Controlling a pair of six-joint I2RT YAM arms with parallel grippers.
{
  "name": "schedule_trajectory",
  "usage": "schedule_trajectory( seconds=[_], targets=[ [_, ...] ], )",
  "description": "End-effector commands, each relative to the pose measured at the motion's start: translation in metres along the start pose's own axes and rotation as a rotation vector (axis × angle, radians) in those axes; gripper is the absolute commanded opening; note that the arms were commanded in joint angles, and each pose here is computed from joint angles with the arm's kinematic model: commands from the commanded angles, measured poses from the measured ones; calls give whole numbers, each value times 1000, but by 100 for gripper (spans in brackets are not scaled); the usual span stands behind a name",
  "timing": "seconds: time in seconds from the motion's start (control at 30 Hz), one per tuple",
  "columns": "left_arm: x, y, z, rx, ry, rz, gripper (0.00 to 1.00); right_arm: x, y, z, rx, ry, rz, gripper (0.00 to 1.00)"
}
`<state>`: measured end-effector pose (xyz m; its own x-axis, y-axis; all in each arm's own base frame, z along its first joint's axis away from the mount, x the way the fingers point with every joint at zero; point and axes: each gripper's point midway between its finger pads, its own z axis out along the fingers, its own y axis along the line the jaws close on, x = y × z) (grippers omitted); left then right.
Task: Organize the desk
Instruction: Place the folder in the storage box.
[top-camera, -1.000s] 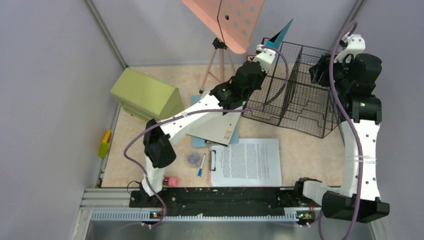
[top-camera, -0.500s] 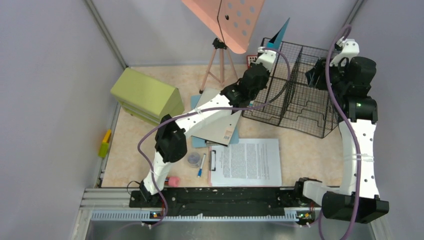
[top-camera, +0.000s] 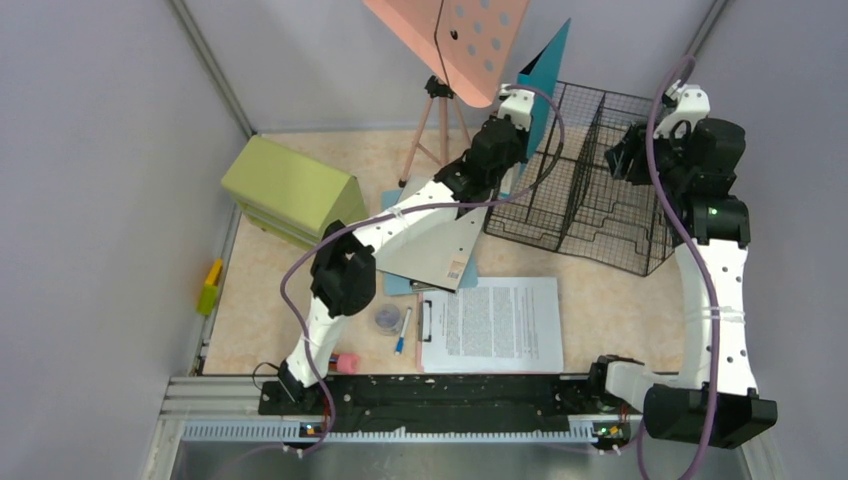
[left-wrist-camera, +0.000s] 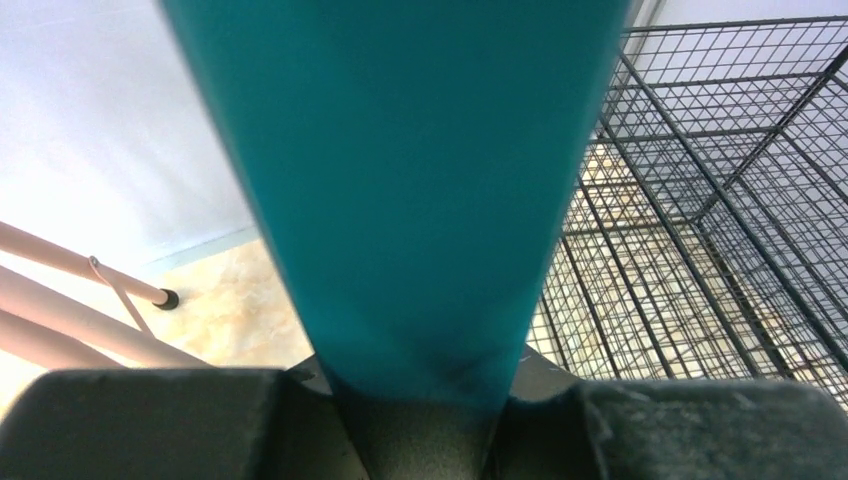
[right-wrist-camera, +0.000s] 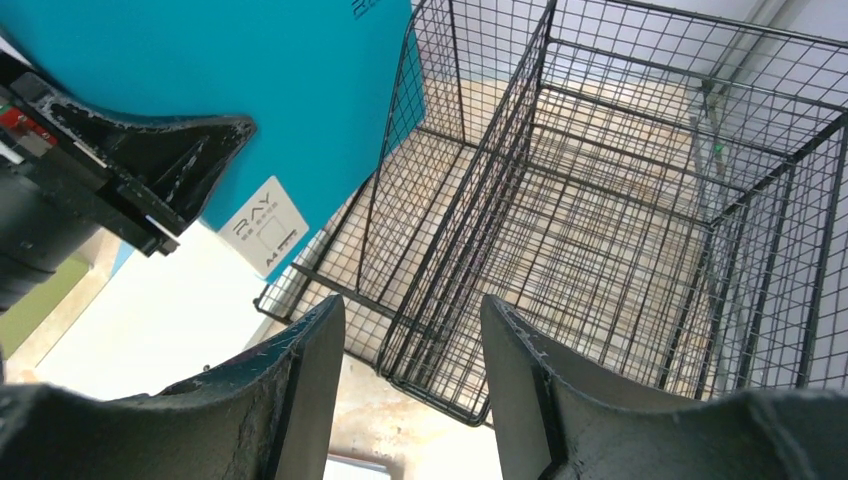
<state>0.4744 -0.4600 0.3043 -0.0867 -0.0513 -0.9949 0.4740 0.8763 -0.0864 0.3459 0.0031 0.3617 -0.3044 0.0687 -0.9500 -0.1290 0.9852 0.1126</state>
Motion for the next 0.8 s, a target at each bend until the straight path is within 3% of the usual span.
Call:
schedule_trajectory(
  seconds=[0.0, 0.43, 0.77],
  targets=[
    [-37, -11, 9, 64, -181, -43, 0, -7, 1, -6, -10, -42, -17, 52],
    [-9, -11, 24, 106, -246, 6, 0, 17, 2, 3, -39, 11, -13, 52],
    [-10, -11, 29, 204, -268, 72, 0, 32, 4, 8, -61, 45, -2, 52]
  ],
)
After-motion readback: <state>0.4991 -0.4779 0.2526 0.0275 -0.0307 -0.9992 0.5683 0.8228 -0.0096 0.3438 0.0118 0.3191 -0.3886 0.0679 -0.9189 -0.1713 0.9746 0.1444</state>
